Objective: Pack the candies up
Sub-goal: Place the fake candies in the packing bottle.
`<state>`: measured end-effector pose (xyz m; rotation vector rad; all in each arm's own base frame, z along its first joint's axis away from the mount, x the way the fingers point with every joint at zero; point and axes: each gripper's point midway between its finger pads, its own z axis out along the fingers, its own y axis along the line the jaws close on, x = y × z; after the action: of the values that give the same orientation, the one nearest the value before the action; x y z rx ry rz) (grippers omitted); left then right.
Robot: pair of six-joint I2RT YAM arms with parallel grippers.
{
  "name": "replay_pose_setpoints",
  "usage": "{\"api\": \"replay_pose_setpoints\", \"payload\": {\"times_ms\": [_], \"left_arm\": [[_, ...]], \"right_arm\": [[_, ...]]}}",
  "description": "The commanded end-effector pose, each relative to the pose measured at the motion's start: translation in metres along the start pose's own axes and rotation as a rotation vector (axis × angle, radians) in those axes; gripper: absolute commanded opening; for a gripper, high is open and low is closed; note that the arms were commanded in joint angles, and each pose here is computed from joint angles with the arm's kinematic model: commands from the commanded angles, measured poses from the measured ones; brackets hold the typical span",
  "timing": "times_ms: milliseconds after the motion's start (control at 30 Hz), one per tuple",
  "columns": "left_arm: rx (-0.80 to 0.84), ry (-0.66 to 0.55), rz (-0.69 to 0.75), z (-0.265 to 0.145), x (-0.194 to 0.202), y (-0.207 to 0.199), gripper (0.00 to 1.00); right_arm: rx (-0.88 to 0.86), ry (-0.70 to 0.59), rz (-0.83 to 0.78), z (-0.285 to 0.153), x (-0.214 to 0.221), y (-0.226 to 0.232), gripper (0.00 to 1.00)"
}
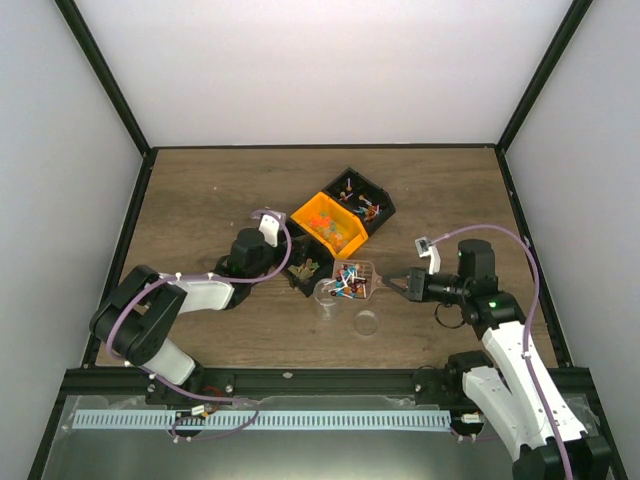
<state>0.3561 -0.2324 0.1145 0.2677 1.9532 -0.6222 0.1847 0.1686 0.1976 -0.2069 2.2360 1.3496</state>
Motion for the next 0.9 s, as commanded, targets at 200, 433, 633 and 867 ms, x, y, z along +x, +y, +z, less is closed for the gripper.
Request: {"api": "replay_pose_setpoints", "payload": {"times_ms": [200, 433, 633, 867], "left_arm": [[0.003, 0.046, -0.016, 0.005, 0.015, 0.004, 1.00], [0.006, 0.048, -0.018, 0.005, 0.016, 0.004, 1.00], [0.002, 0.055, -0.017, 0.006, 0.019, 0.005, 1.00], [0.013, 0.054, -0.020, 0.007, 0.019, 0.003, 1.00]], "right_arm": [[0.044, -0.018, -0.079, -0.007, -0.013, 0.010, 0.01], [0.066, -0.020, -0.102, -0.008, -0.016, 0.008, 0.01], [0.047, -0.035, -0.136, -0.011, -0.020, 0.017, 0.01], [0.030, -0.038, -0.144, -0.011, -0.019, 0.019, 0.01]]}}
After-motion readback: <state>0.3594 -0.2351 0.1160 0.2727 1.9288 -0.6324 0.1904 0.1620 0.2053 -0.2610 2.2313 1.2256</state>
